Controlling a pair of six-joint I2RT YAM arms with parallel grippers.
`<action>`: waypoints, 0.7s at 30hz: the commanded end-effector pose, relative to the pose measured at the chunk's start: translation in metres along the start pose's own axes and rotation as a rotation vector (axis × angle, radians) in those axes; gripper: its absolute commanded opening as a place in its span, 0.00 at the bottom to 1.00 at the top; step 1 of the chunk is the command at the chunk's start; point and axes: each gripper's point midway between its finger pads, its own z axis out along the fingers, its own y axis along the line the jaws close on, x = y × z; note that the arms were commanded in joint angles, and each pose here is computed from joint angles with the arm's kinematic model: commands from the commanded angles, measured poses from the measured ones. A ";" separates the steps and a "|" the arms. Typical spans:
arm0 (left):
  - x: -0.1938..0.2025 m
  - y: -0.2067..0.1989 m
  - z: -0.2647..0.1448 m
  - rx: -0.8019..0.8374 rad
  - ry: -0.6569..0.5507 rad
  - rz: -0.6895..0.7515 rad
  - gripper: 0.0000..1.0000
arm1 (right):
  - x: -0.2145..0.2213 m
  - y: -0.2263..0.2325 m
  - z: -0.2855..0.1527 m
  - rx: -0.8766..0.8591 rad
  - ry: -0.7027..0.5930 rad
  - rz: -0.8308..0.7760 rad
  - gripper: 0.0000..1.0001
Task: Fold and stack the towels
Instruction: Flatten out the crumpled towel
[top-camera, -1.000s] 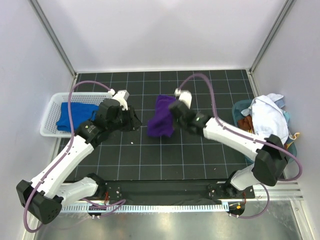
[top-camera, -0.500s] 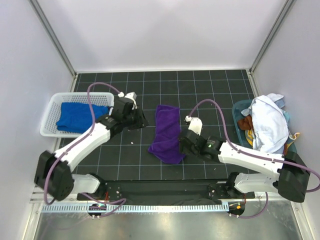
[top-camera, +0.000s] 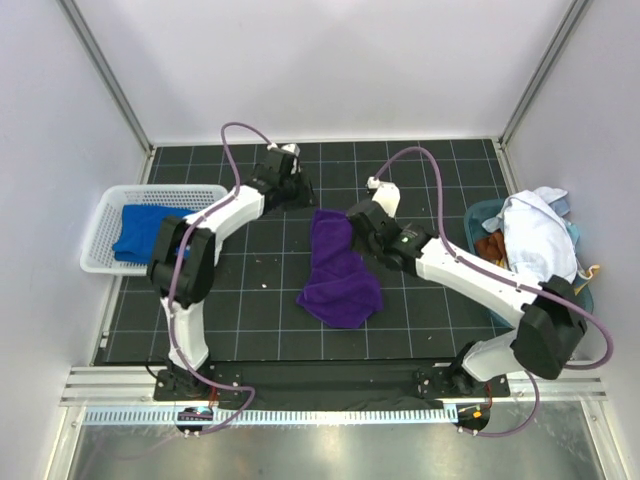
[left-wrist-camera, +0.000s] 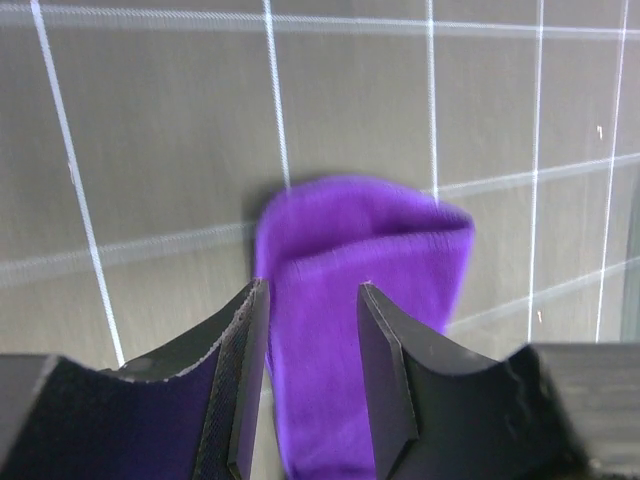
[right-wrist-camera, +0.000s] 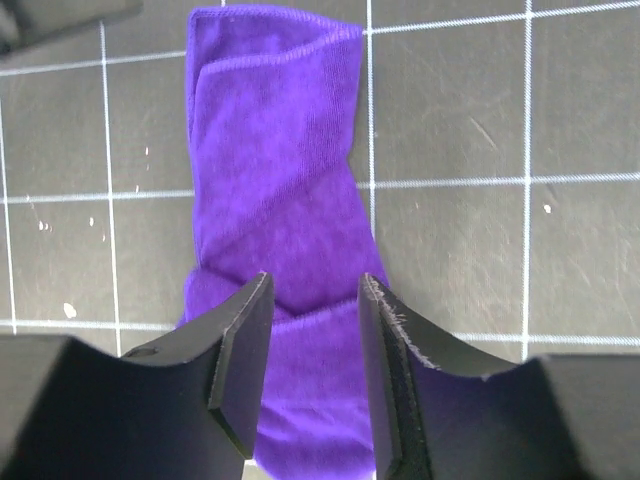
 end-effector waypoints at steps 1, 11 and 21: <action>-0.015 0.005 0.025 0.064 0.045 0.042 0.44 | -0.036 0.024 0.011 -0.094 -0.049 0.048 0.45; -0.009 0.006 0.065 0.196 0.152 0.097 0.47 | -0.050 0.061 0.075 -0.100 -0.031 0.080 0.41; 0.009 0.018 0.077 0.194 0.203 0.092 0.47 | -0.038 0.070 0.133 -0.080 0.038 0.100 0.39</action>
